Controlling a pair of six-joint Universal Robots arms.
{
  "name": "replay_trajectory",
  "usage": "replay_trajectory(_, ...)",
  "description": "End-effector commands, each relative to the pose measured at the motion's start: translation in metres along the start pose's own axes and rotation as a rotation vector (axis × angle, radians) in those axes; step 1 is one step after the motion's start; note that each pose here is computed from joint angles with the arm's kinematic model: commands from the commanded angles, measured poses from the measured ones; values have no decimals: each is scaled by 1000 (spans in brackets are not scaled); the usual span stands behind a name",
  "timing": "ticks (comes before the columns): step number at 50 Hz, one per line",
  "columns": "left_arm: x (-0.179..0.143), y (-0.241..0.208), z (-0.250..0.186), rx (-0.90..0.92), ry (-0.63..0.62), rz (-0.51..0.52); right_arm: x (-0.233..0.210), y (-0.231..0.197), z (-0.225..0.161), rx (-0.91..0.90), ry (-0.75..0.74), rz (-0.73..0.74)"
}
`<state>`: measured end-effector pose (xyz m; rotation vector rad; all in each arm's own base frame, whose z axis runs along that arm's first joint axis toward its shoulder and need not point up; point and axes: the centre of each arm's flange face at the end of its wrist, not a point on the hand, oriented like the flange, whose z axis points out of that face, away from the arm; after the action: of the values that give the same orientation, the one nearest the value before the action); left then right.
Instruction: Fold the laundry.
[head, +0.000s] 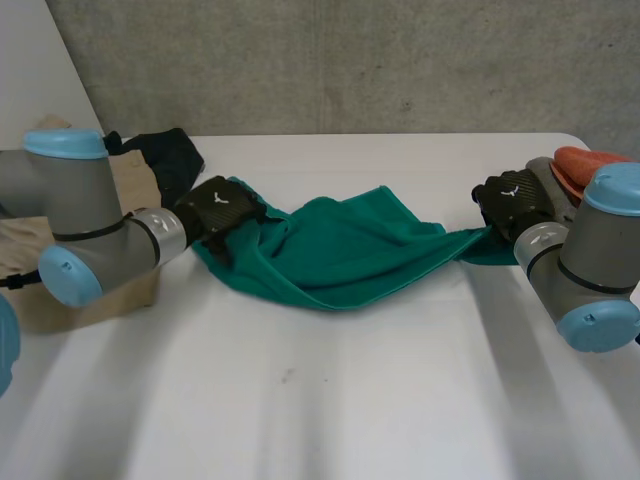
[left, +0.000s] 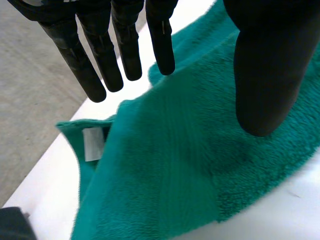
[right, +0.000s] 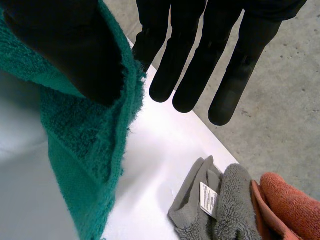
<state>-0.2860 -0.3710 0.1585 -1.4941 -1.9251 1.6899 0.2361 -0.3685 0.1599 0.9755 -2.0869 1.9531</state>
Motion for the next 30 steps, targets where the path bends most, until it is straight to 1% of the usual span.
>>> replay_trajectory(1,12,5,6,-8,29,45,-3,2,0,-5,-7,-14)
replay_trajectory(10,17,9,16,-19,34,85,-4,-1,2,6,-7,-28)
replay_trajectory(14,14,7,22,-15,4,135,-3,-5,7,24,-1,-38)
replay_trajectory(18,-9,-6,28,-17,-148,179,0,-14,16,62,22,-52)
replay_trajectory(19,-22,-14,30,4,-228,194,2,-19,22,86,37,-52)
replay_trajectory(22,-43,-33,33,70,-357,212,8,-34,35,142,85,-52)
replay_trajectory(23,-57,-49,33,136,-437,221,15,-46,44,192,138,-48)
replay_trajectory(26,-82,-80,29,265,-569,234,33,-73,59,303,254,-29)
replay_trajectory(27,-98,-101,24,356,-658,233,49,-94,67,401,350,-5)
replay_trajectory(29,-113,-120,15,437,-750,219,64,-114,71,502,442,23)
replay_trajectory(30,-127,-138,4,511,-833,201,78,-134,73,604,534,50)
